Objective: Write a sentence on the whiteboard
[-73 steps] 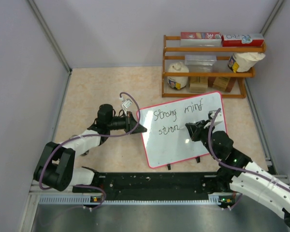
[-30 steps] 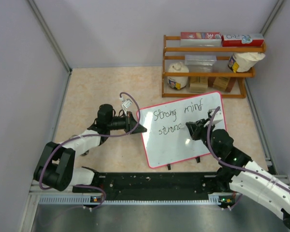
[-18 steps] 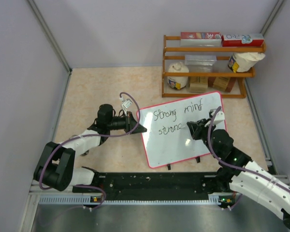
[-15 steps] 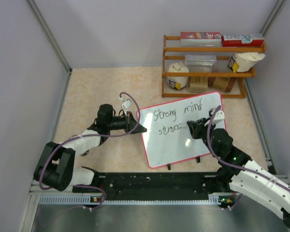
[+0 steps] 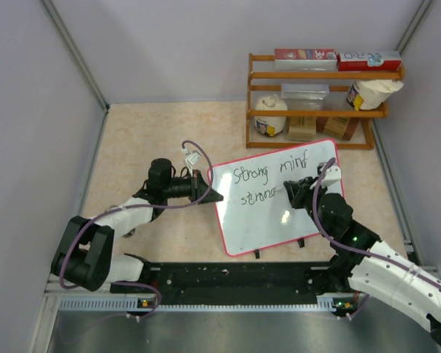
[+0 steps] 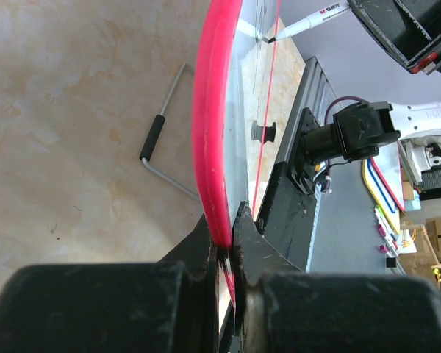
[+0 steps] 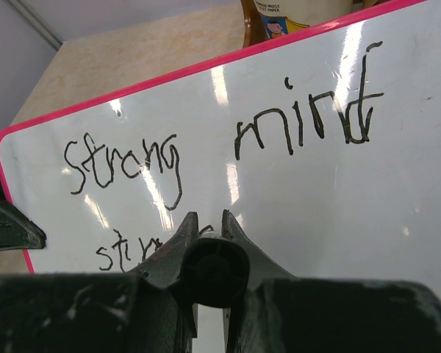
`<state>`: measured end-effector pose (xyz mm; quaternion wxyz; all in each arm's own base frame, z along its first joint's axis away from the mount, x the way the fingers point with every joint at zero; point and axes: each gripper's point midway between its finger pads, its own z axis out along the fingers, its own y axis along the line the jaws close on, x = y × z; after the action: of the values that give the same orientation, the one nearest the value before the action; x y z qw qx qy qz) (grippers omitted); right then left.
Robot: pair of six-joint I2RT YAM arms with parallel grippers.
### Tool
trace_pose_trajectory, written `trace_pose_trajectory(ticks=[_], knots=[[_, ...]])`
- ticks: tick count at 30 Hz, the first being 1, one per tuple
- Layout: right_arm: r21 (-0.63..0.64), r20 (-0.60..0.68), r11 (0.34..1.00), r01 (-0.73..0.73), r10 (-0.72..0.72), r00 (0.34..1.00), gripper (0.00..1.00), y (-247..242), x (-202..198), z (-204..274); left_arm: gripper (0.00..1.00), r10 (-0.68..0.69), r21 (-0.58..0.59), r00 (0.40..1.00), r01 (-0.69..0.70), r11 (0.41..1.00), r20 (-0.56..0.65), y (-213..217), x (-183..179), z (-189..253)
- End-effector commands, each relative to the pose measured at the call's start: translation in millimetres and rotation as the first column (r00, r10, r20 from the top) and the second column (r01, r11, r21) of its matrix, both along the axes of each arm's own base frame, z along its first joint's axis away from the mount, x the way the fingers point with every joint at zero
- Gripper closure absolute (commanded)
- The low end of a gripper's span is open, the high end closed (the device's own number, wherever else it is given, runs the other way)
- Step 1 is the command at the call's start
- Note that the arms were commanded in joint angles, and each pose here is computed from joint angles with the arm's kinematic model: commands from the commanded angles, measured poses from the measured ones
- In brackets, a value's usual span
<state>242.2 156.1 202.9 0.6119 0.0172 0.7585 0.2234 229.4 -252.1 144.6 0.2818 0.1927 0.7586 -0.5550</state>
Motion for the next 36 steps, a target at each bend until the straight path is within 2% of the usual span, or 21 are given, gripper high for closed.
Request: trace_pose_trajectory(ticks=[1,13,36], knots=[[-0.022,0.015,0.999,0.030,-0.030,0.999,1.00,-7,4,8,1.00,0.031,0.125,0.992,-0.047,0.991,0.125,10,8,-33],[-0.061,-0.052,0.998,-0.020,0.017,0.998,1.00,-9,-10,-23,1.00,0.032,0.128,0.991,-0.049,0.991,0.127,11,8,-32],[-0.084,-0.140,0.994,-0.072,0.060,0.988,1.00,-11,-27,-53,1.00,0.033,0.131,0.992,-0.049,0.990,0.123,11,8,-35]])
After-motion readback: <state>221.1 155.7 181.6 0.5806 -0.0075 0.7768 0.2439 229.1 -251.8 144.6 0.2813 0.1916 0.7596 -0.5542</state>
